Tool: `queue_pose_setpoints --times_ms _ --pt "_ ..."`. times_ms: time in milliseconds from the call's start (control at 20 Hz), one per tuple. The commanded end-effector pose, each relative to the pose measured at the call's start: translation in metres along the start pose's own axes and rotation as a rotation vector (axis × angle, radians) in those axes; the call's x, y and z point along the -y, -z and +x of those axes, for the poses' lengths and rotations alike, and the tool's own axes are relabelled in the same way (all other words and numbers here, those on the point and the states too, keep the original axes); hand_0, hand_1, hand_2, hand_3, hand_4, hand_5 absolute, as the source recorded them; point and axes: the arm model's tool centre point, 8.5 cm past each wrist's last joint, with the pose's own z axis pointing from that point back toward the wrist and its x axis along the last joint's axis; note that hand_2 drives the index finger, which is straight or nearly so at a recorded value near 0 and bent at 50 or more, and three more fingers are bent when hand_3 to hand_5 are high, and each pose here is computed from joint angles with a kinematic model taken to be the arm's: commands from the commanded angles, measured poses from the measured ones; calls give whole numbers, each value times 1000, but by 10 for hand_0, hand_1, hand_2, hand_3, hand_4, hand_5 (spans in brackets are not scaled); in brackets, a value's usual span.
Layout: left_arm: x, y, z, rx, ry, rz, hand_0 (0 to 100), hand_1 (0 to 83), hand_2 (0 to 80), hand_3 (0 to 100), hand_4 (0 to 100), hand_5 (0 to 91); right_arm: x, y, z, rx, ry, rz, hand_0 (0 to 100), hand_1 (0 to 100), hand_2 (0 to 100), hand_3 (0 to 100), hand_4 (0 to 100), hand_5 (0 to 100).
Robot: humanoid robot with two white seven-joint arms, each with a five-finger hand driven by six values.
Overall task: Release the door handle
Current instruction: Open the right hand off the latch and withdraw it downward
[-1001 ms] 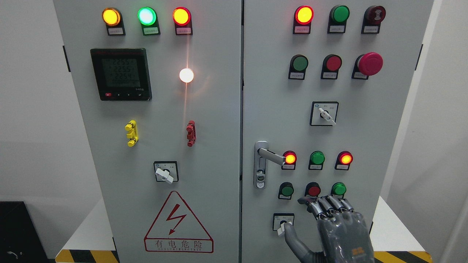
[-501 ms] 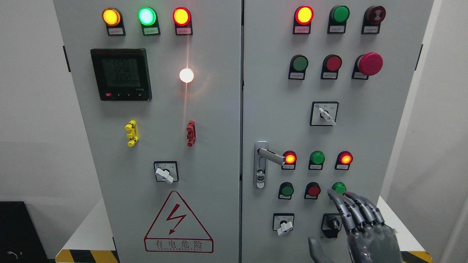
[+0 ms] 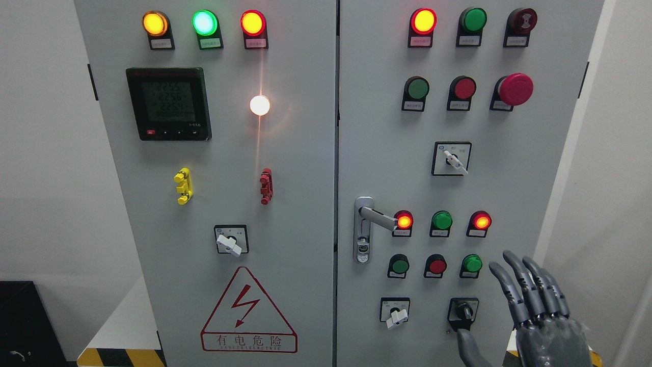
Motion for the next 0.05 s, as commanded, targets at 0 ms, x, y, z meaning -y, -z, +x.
queue_pose_setpoints --times_ms 0 --pt "-1 -1 -6 -8 -1 2 120 556 0 0 0 0 12 -2 -11 -29 -5 -33 397 137 0 47 30 0"
